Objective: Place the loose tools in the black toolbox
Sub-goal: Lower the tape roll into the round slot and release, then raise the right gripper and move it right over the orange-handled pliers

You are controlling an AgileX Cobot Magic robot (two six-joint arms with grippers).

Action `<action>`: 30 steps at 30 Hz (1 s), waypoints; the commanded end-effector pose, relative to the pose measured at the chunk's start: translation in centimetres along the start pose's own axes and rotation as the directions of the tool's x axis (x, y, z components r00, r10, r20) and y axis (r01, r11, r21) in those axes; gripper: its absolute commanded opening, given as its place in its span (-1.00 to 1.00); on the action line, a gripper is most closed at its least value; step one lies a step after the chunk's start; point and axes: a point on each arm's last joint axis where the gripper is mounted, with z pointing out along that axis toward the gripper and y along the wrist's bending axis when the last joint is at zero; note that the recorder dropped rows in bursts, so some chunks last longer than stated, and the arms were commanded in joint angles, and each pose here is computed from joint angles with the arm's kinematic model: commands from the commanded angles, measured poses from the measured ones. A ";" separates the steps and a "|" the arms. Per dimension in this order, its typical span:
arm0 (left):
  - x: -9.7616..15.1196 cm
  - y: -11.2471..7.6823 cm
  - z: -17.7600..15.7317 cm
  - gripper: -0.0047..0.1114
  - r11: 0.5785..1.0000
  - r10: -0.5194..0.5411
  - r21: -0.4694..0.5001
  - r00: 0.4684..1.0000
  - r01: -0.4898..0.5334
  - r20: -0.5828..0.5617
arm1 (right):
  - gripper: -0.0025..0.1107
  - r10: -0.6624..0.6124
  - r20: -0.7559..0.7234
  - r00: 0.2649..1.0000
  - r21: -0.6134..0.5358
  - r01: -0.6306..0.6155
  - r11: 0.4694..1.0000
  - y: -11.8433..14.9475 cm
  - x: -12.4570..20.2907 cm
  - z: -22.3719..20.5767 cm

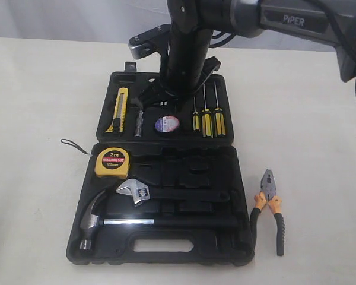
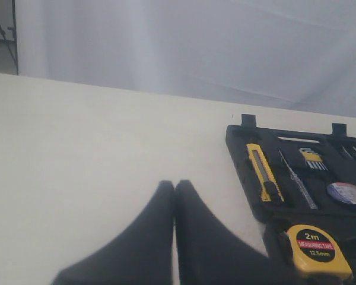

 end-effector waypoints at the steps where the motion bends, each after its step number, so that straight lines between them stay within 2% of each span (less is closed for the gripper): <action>1: -0.1 -0.1 0.0 -0.92 1.000 0.001 0.005 1.000 -0.001 -0.001 | -0.96 -0.001 0.011 1.000 0.010 0.001 1.000 -0.2 -0.1 0.3; 6: -0.1 -0.1 0.0 -0.92 1.000 0.001 0.005 1.000 -0.001 -0.001 | -0.96 -0.001 -0.007 1.000 0.005 0.001 1.000 -0.2 -0.1 2.6; 12: -0.1 -0.1 0.0 -0.92 1.000 0.001 0.005 1.000 -0.001 -0.001 | -0.96 0.012 -0.014 1.000 -0.052 -0.013 0.999 0.4 -0.2 5.4; 24: -0.1 -0.1 0.0 -0.92 1.000 0.001 0.005 1.000 -0.001 -0.001 | -0.96 0.018 0.041 0.999 -0.055 -0.016 0.998 0.4 -0.6 3.2; 30: -0.1 -0.1 0.0 -0.92 1.000 0.001 0.005 1.000 -0.001 -0.001 | -0.96 0.022 0.054 0.998 -0.053 -0.019 0.998 0.4 -0.8 4.3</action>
